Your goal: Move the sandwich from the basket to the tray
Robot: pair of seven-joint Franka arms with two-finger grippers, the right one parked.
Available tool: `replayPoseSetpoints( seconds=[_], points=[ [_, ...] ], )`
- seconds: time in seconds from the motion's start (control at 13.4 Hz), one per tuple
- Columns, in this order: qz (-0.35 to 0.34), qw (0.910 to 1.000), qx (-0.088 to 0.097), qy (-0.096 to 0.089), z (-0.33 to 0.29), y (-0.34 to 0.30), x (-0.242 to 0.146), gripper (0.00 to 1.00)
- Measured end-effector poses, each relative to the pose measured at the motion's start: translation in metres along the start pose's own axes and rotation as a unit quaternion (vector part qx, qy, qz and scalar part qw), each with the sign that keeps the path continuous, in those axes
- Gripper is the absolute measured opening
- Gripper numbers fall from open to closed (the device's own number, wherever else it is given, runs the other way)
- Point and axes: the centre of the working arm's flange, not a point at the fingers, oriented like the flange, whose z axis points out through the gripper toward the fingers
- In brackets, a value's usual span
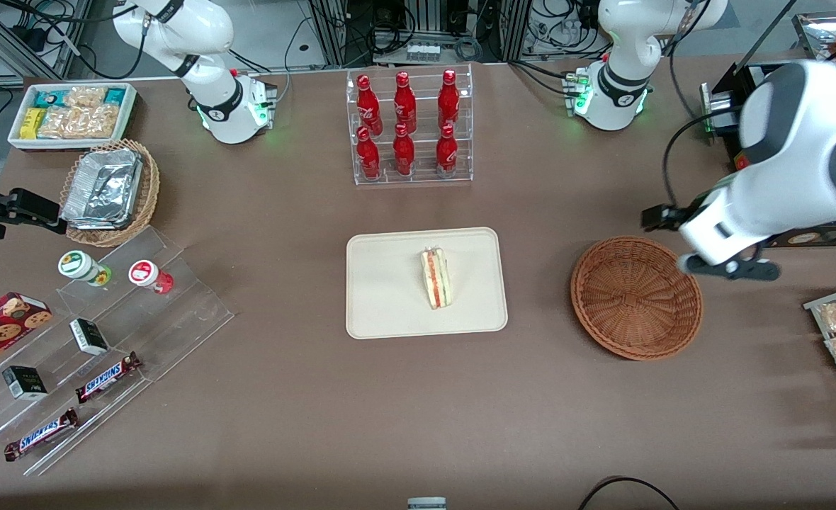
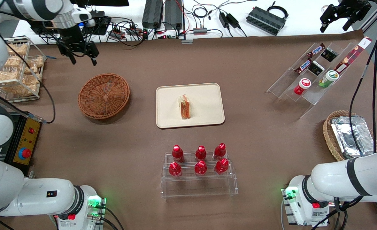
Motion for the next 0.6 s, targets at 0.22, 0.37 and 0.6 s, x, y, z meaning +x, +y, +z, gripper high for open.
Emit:
replayPoseSetpoints(
  seconds=[0.22, 0.37, 0.6],
  points=[
    [-0.007, 0.9999, 0.002, -0.007, -0.019, -0.010, -0.026, 1.00],
    [-0.017, 0.9998, 0.001, -0.007, -0.028, -0.020, -0.037, 1.00],
    [-0.034, 0.9994, -0.002, -0.002, -0.038, -0.037, -0.046, 1.00]
  ],
)
